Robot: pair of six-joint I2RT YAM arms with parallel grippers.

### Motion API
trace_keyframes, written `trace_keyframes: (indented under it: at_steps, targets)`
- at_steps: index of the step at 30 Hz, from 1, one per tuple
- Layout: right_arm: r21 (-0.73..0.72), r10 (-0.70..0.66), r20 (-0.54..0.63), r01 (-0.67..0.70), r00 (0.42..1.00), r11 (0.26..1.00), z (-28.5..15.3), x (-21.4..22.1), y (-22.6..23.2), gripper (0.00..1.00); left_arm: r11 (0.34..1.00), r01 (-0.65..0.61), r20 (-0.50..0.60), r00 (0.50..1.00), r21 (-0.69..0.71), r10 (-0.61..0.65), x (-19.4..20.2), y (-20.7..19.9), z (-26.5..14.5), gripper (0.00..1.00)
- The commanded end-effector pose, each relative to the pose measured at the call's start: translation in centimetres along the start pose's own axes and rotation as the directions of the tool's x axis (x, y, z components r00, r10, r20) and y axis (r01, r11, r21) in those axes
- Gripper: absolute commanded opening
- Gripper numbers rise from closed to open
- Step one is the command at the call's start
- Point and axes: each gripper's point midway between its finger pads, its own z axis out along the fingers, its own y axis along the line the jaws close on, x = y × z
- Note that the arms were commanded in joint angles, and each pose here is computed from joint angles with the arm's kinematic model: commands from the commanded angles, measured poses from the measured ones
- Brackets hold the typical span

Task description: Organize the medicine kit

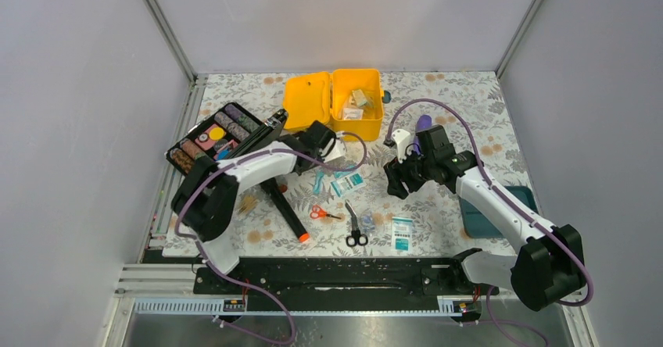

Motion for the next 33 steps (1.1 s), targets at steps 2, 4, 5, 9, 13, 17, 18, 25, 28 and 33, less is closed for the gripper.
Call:
trace_keyframes:
  at_steps: [2,4,5,9,13,17,18,25,28,33]
  targets:
    - [-0.131,-0.155,0.117,0.170,0.981,0.977,-1.9,-3.2,2.4,0.69,0.978,0.014,0.185,0.981,0.206,-0.053,-3.7,0.0,-7.1,0.00]
    - [-0.166,-0.194,0.161,0.220,0.968,0.961,-2.5,-4.0,3.2,0.70,0.970,-0.014,0.217,0.975,0.243,-0.040,-4.2,0.1,-8.8,0.00]
    - [-0.185,-0.221,0.193,0.257,0.956,0.949,-2.8,-4.6,3.7,0.70,0.964,-0.038,0.238,0.971,0.265,-0.027,-4.4,0.1,-9.6,0.00]
    - [-0.205,-0.309,0.356,0.396,0.882,0.895,-3.7,-7.3,5.2,0.73,0.901,-0.164,0.415,0.909,0.402,-0.020,-6.2,-1.3,-14.3,0.00]
    - [-0.194,-0.383,0.540,0.553,0.750,0.810,-4.3,-10.6,6.7,0.76,0.875,-0.255,0.595,0.802,0.411,-0.046,-7.6,-2.0,-17.9,0.00]
    - [-0.175,-0.377,0.631,0.598,0.678,0.782,-3.7,-13.5,7.2,0.77,0.863,-0.342,0.699,0.715,0.371,-0.017,-8.4,-2.1,-20.0,0.00]
    - [-0.159,-0.385,0.656,0.618,0.649,0.770,-4.0,-15.0,7.4,0.77,0.865,-0.356,0.714,0.700,0.353,-0.003,-8.6,-1.9,-20.3,0.00]
    - [-0.140,-0.362,0.755,0.674,0.546,0.725,-3.7,-20.3,9.7,0.73,0.899,-0.365,0.831,0.557,0.243,0.002,-11.6,0.4,-23.8,0.00]
    - [-0.171,-0.346,0.766,0.690,0.541,0.703,-3.6,-21.6,10.9,0.70,0.905,-0.356,0.842,0.539,0.233,-0.005,-12.1,1.1,-24.6,0.00]
    - [-0.225,-0.327,0.751,0.688,0.574,0.690,-2.9,-21.6,11.7,0.60,0.923,-0.325,0.855,0.518,0.206,-0.009,-12.4,2.0,-25.5,0.00]
